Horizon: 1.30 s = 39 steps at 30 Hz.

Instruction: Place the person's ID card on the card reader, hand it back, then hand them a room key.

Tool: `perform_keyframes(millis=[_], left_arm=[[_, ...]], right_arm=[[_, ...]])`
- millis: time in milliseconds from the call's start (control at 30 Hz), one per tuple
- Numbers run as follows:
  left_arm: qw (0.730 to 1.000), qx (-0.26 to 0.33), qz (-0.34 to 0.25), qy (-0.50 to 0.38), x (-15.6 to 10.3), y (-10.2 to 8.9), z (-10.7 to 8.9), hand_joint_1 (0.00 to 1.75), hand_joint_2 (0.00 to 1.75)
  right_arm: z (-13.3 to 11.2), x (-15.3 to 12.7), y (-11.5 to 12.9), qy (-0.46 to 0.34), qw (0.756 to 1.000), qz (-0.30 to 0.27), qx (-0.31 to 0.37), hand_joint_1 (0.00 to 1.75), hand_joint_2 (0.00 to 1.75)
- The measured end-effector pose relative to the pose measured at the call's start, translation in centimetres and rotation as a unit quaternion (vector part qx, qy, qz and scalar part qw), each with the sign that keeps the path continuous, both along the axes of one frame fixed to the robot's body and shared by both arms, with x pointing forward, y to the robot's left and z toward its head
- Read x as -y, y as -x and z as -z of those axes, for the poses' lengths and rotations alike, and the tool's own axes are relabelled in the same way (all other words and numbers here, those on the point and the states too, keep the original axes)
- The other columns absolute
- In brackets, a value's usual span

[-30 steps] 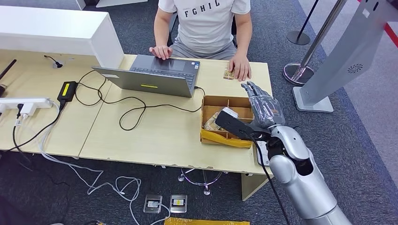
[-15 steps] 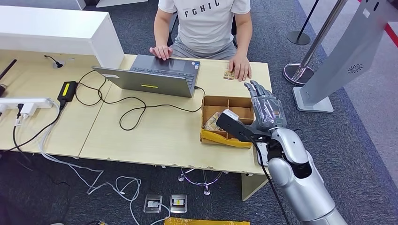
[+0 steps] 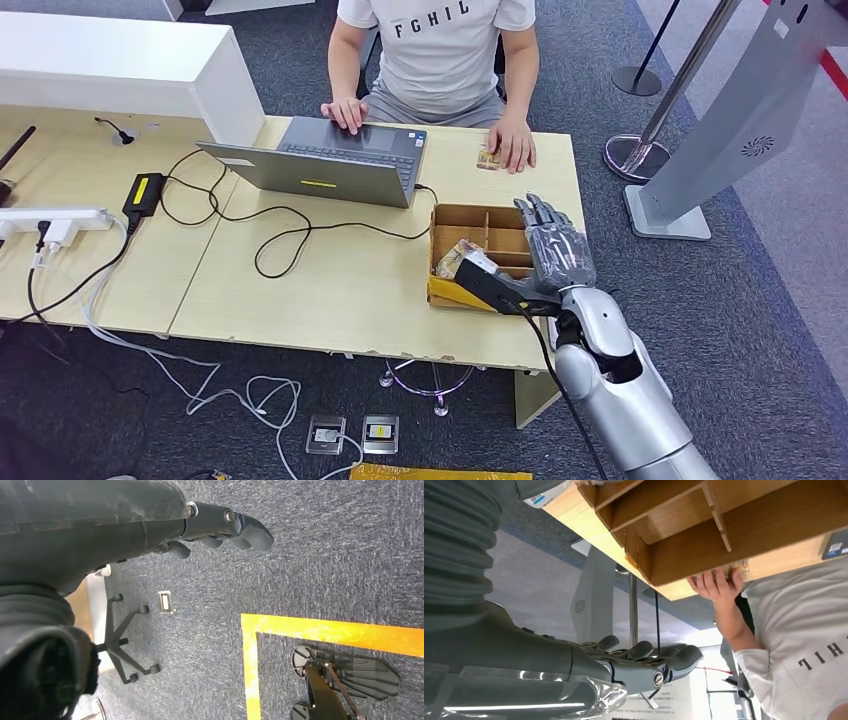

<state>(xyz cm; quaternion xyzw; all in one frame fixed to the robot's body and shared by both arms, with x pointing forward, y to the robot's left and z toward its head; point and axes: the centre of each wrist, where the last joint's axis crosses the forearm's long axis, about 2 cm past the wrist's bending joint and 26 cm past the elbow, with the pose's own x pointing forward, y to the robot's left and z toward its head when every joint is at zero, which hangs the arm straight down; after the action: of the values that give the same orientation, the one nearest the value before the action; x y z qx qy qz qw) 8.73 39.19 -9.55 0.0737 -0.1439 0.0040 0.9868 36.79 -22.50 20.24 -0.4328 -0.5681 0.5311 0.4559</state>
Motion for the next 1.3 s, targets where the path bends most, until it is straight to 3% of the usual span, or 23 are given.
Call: perform_keyframes(millis=[1300], left_arm=[[1.000,-0.001,0.017,-0.002,-0.3,0.1,0.0,0.00,0.00]], right_arm=[[2.3,1.0,1.7,0.024,0.998,0.019,-0.048,0.00,1.75]])
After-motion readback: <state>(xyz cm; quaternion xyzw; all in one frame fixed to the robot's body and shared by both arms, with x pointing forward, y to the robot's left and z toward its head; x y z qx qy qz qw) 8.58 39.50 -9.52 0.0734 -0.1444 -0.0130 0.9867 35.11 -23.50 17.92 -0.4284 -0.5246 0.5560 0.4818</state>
